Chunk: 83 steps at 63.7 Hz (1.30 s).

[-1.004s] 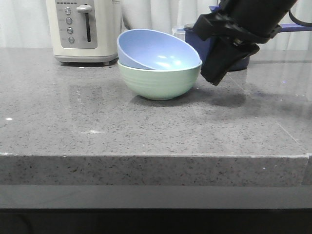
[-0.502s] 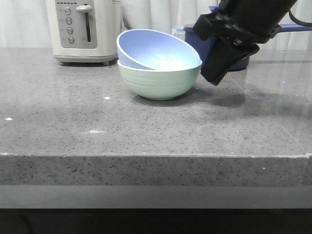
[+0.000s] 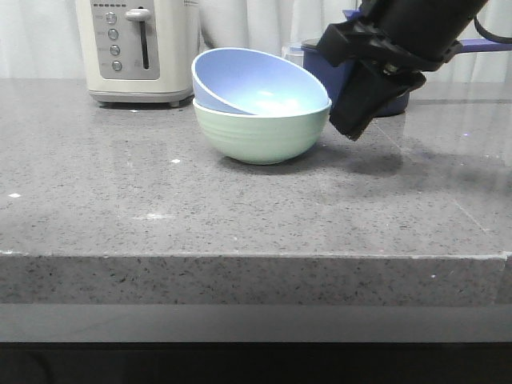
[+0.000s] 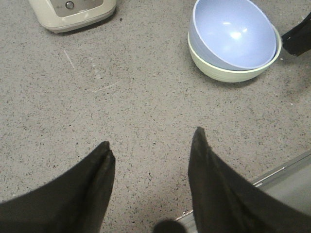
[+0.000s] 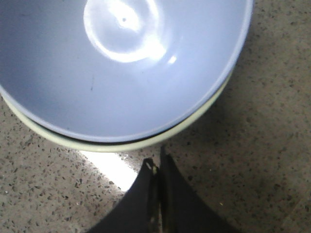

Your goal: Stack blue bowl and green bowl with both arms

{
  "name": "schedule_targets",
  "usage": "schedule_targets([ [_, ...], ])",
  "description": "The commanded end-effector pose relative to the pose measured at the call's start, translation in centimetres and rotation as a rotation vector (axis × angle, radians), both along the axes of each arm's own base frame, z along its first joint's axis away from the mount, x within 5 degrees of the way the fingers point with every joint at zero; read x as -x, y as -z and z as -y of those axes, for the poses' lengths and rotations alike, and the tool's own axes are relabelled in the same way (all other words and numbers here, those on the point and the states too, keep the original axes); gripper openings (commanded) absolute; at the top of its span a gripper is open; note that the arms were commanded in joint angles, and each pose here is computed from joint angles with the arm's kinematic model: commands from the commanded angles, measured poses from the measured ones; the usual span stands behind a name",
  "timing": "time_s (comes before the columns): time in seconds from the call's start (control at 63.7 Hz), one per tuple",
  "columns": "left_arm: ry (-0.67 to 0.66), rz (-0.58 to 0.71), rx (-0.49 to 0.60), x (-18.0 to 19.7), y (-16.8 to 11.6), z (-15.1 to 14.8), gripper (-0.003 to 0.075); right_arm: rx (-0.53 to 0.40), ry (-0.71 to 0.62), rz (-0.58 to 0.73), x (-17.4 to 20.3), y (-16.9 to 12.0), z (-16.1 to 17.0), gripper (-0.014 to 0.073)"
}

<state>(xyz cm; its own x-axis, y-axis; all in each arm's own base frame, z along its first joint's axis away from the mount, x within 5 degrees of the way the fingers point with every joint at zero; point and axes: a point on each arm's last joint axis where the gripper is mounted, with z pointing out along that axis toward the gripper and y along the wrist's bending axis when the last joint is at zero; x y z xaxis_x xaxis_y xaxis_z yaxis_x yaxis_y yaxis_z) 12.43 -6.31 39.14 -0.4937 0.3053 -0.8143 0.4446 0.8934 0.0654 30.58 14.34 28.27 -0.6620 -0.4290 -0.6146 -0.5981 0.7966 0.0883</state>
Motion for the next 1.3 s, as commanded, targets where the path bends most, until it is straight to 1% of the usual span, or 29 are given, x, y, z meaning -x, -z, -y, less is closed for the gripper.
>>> schedule_targets([
  [0.0, 0.006, 0.099, 0.062, 0.33, -1.53, -0.07, 0.0355, -0.047, 0.016, 0.079, 0.04, -2.1, 0.06, -0.0065],
  [0.816, 0.007, 0.101, 0.065, 0.38, -1.53, -0.09, 0.0351, -0.047, 0.016, 0.079, 0.04, -2.1, 0.06, -0.0065],
  [0.894, 0.007, 0.099, 0.064, 0.38, -1.51, -0.09, 0.0312, -0.047, 0.016, 0.079, 0.04, -2.1, 0.06, -0.0065],
  [1.13, 0.007, 0.099, 0.064, 0.38, -1.51, -0.09, 0.0043, -0.047, 0.016, 0.079, 0.04, -2.1, 0.06, -0.0065],
  [1.193, 0.007, 0.099, 0.064, 0.38, -1.51, -0.09, -0.0012, -0.047, 0.016, 0.079, 0.04, -2.1, 0.06, -0.0065],
  [1.208, 0.007, 0.099, 0.064, 0.38, -1.51, -0.09, -0.0022, -0.047, 0.016, 0.079, 0.04, -2.1, 0.06, -0.0065],
  [1.287, 0.007, 0.099, 0.064, 0.38, -1.51, -0.09, -0.002, -0.047, 0.016, 0.079, 0.04, -2.1, 0.06, -0.0065],
])
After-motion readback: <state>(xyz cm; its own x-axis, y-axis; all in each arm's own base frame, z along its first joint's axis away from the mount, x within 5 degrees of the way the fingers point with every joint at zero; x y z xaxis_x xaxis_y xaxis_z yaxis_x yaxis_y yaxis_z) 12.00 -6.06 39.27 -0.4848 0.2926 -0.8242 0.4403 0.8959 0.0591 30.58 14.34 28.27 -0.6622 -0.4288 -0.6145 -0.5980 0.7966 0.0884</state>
